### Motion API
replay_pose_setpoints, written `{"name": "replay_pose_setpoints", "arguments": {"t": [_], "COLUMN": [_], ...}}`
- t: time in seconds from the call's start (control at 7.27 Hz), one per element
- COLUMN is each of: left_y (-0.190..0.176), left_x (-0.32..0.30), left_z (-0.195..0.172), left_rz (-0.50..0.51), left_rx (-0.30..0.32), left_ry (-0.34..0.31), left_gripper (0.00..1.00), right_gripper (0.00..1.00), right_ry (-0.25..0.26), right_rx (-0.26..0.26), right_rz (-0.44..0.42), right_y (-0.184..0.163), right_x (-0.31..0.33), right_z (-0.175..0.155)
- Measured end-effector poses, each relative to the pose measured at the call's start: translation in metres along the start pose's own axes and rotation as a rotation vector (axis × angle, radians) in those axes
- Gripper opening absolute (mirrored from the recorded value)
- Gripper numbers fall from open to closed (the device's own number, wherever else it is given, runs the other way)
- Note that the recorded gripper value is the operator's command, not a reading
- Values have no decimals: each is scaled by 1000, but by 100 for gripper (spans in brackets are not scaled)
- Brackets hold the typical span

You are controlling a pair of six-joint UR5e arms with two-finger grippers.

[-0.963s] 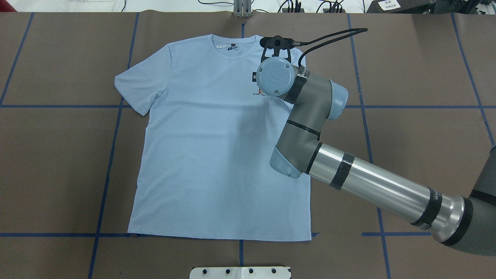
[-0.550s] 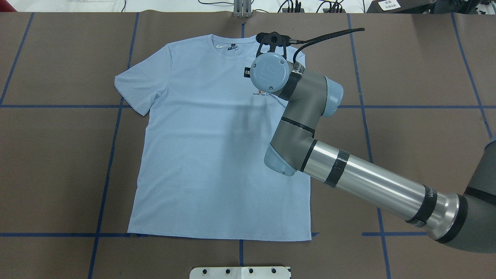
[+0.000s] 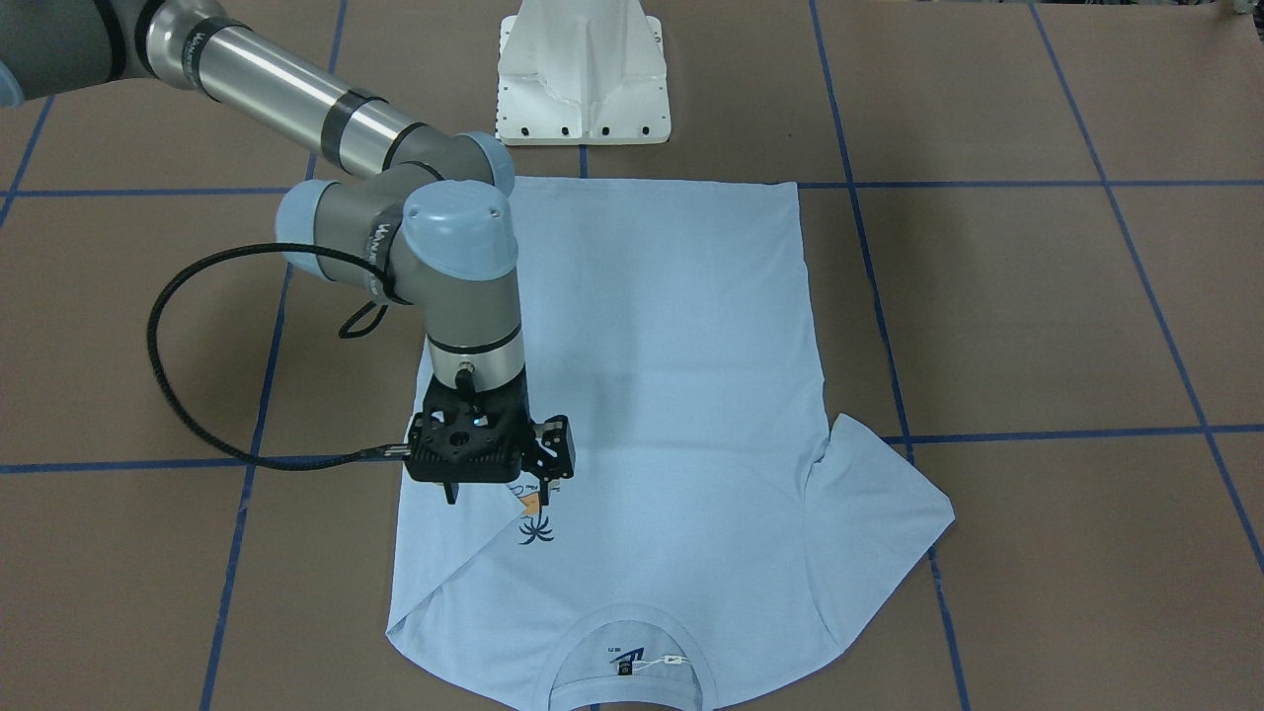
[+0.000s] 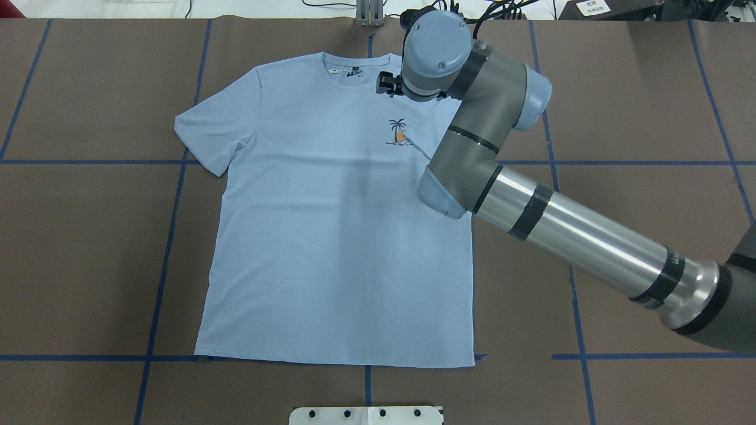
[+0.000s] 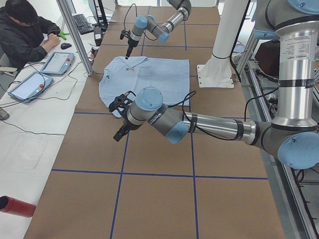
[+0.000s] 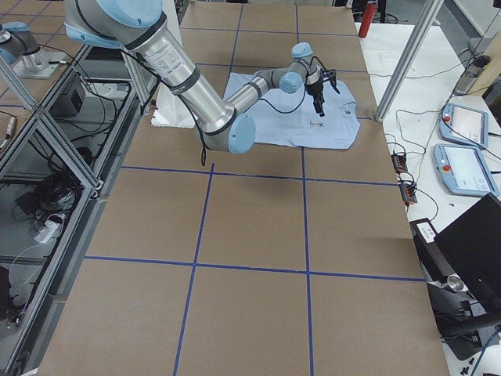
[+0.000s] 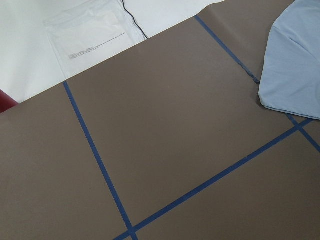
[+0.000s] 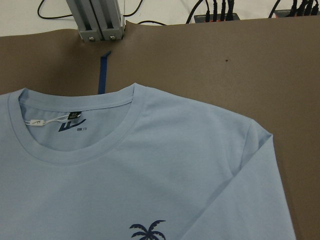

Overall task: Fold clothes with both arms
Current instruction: 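Retract the right arm away from the shirt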

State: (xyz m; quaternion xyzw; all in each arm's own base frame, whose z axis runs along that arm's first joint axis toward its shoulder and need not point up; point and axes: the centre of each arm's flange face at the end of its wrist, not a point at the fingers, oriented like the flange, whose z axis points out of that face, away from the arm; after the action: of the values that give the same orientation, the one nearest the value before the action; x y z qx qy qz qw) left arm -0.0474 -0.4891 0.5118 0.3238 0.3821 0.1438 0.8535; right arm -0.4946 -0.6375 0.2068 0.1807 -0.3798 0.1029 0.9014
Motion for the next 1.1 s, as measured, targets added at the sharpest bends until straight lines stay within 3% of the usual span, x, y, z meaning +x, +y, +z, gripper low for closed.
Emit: {"name": "replay_pose_setpoints", "arguments": {"t": [0.14, 0.55, 0.69, 1.1], "left_y": [-16, -63, -79, -117], "left_x": [11, 50, 67, 115], "left_z": [18, 70, 95, 191], "left_rz": [-35, -213, -285, -434], "left_rx": [-7, -1, -2, 30], "left_ry": [16, -11, -14, -8], "left_gripper": [100, 70, 66, 64], "right_gripper": [100, 100, 100, 100], "right_ry": [-23, -58, -73, -102], "right_rx": [-48, -120, -132, -144], "right_rz": [-37, -190, -233, -333], "right_y": [-29, -91, -103, -122], "right_x": [34, 185, 241, 385], "right_z": [-10, -36, -49, -86]}}
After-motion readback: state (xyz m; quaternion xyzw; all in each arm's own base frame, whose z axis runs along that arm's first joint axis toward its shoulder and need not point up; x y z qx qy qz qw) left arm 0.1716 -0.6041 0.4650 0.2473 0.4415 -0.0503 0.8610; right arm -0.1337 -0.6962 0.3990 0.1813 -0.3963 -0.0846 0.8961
